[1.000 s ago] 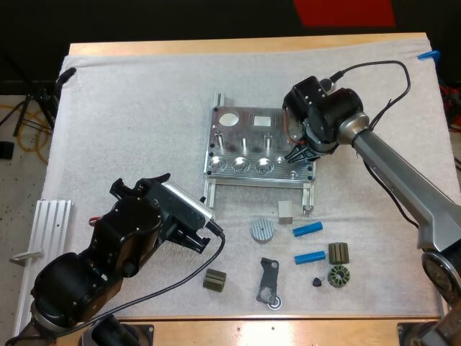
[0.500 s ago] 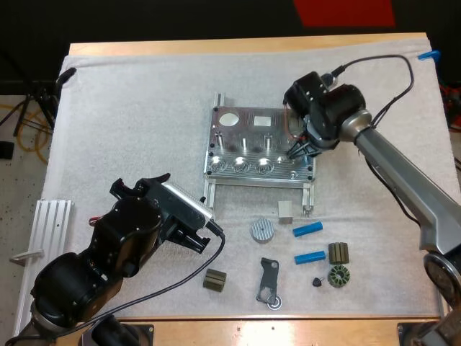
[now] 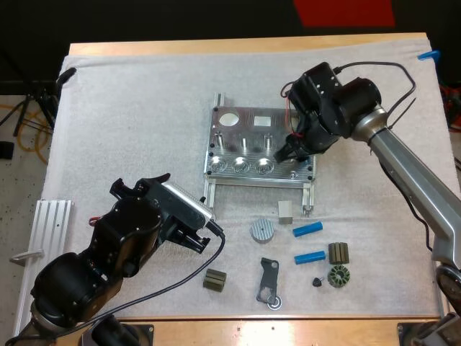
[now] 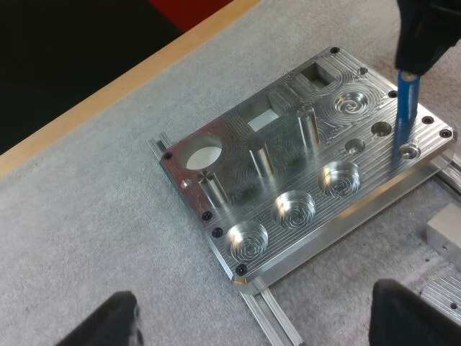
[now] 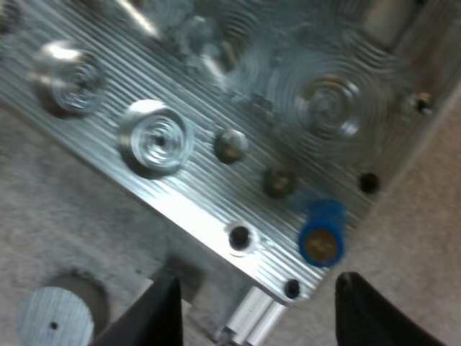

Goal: Load cells from right to left

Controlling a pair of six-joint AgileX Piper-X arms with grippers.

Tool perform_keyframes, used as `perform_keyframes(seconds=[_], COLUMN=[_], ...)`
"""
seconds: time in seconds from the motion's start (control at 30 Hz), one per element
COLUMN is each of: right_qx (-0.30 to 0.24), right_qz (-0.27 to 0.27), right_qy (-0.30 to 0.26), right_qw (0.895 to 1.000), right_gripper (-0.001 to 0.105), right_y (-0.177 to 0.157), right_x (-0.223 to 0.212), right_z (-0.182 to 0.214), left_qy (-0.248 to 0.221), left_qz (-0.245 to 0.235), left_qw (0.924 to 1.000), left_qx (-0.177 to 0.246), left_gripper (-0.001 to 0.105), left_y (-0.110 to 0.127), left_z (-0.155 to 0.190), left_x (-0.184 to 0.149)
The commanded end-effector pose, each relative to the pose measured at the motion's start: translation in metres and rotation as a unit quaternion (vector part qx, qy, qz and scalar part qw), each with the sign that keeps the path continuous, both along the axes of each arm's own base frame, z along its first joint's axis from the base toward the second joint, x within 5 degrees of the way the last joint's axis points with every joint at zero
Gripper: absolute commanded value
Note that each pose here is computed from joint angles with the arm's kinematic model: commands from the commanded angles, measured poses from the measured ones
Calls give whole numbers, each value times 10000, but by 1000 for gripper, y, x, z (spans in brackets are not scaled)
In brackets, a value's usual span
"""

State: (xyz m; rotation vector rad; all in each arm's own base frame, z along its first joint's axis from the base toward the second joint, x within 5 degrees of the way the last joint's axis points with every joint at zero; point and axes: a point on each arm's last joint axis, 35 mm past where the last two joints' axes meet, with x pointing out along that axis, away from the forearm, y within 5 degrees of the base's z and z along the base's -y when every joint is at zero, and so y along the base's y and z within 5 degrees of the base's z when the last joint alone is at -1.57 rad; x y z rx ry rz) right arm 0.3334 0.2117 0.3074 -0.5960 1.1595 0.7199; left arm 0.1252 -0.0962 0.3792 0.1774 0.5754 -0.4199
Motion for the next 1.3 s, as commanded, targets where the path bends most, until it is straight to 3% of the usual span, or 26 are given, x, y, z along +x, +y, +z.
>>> perform_keyframes(seconds=[0.0,0.23,0.4,0.73,0.87,1.27], right_qx=[268,738,739,710,449,227], right_qz=[84,246,290,232,117,36], right_qy=[19,515,634,111,-113,-195], right_qw=[9996,9956,9948,9971,9989,9995], right_gripper=[47,47,47,47,47,47], right_y=[2,4,3,5,4,3], right_x=[-1,-6,-8,-1,1,4], right_z=[6,-9,-30,-50,-57,-61], left_qy=[-69,-69,-69,-69,-69,-69], left_qz=[94,94,94,94,94,94], left_qw=[9999,9999,9999,9999,9999,9999], left_qx=[-56,-56,-56,-56,-56,-56], left_gripper=[65,65,65,65,65,65], left_y=[1,1,1,1,1,1], left_z=[3,3,3,3,3,3], left_x=[0,0,0,0,0,0])
